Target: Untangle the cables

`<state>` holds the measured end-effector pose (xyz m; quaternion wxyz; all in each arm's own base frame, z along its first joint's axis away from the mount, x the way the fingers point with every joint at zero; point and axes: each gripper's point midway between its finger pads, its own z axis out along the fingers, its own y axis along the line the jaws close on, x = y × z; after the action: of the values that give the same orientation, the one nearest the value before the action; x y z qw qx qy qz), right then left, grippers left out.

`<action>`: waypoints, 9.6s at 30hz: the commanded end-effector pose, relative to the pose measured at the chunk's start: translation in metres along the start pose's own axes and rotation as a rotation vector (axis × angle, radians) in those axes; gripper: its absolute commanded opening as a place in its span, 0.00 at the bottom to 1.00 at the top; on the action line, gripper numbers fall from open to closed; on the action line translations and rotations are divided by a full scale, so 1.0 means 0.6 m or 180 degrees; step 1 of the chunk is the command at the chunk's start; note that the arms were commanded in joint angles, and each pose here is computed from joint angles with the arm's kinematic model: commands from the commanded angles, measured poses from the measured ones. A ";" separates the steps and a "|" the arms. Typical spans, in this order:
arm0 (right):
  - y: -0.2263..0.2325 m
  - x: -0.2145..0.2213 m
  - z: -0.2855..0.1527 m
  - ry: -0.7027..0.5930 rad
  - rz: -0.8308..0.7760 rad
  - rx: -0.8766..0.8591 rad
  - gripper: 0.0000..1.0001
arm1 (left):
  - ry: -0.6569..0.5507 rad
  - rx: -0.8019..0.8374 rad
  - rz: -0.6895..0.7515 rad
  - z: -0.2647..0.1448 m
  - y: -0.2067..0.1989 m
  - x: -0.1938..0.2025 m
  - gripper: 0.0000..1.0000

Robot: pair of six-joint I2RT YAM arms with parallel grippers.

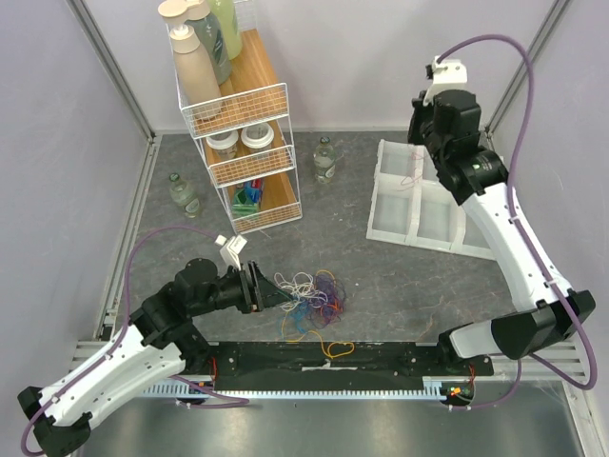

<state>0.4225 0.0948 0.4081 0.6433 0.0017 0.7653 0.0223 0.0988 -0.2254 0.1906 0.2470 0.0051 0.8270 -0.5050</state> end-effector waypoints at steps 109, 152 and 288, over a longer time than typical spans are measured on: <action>0.188 0.501 -0.154 0.2268 -0.0075 -0.1423 0.71 | 0.0569 -0.0816 0.0504 0.109 0.081 -0.009 0.67; 0.269 0.698 -0.264 0.2496 0.0409 -0.1505 0.04 | -0.1419 -0.0398 0.1492 -0.174 -0.179 -0.224 0.02; -0.122 0.051 -0.082 0.0092 0.0184 0.1020 0.00 | -0.2036 -0.1312 0.0935 -0.250 -0.033 -0.220 0.02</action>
<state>0.3527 0.0198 0.3974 0.6235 0.1258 0.7648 -0.1024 0.1436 -0.0704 0.3067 0.5499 -0.0776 0.7937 -0.2484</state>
